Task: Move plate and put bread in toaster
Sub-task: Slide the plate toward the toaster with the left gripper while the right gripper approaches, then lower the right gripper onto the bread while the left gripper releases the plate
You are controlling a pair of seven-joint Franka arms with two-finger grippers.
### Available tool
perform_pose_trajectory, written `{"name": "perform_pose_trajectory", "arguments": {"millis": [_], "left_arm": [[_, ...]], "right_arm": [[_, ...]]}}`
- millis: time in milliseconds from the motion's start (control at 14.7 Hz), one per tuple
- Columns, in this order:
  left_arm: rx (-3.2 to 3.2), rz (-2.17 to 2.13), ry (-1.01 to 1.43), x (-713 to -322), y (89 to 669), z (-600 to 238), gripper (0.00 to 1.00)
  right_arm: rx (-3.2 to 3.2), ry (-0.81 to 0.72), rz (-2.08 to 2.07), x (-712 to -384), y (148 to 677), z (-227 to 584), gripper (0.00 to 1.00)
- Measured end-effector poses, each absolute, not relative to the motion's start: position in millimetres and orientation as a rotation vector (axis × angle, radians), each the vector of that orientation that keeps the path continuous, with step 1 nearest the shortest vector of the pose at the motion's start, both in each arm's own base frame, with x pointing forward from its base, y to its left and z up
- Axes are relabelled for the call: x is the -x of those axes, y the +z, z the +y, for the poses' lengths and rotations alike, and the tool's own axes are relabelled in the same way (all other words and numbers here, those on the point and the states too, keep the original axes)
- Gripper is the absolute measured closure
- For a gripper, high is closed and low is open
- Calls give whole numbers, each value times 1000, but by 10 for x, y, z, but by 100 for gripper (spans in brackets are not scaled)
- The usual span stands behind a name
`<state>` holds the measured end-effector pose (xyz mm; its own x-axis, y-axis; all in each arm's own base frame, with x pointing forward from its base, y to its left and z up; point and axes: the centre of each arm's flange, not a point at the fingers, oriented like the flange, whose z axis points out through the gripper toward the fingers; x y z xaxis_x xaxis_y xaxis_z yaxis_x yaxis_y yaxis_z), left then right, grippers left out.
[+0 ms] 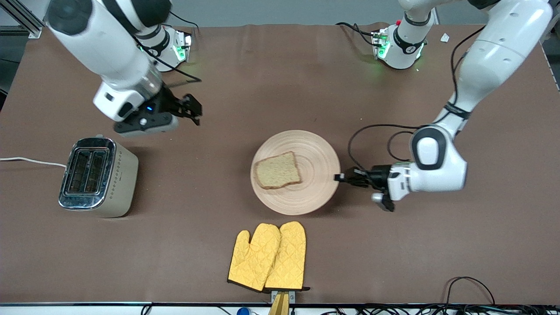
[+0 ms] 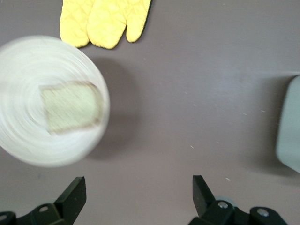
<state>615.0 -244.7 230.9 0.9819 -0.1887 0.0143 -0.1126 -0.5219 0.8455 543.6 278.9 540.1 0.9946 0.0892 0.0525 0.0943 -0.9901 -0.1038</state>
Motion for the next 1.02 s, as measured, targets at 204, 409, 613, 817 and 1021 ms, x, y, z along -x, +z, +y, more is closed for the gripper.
{"name": "perform_pose_trajectory", "arguments": {"millis": [204, 409, 613, 817, 1021], "left_arm": [[-2114, -186, -130, -5948, 2084, -2876, 91], [-2126, -156, -131, -5838, 1870, -3087, 91], [-2132, -153, -123, -5800, 1615, -3071, 91], [-2125, -140, -110, -5860, 1553, -2976, 66], [-2124, -87, -64, -6062, 1644, -2707, 37]], "right_arm": [[3040, -91, -103, -5610, 4889, 2997, 0], [3045, -119, -81, -5740, 4423, 3018, 0], [3046, -124, -77, -5758, 4366, 3014, 0], [3048, -119, -73, -5757, 4343, 3009, 0], [3050, -125, -78, -5748, 4138, 3046, 0]]}}
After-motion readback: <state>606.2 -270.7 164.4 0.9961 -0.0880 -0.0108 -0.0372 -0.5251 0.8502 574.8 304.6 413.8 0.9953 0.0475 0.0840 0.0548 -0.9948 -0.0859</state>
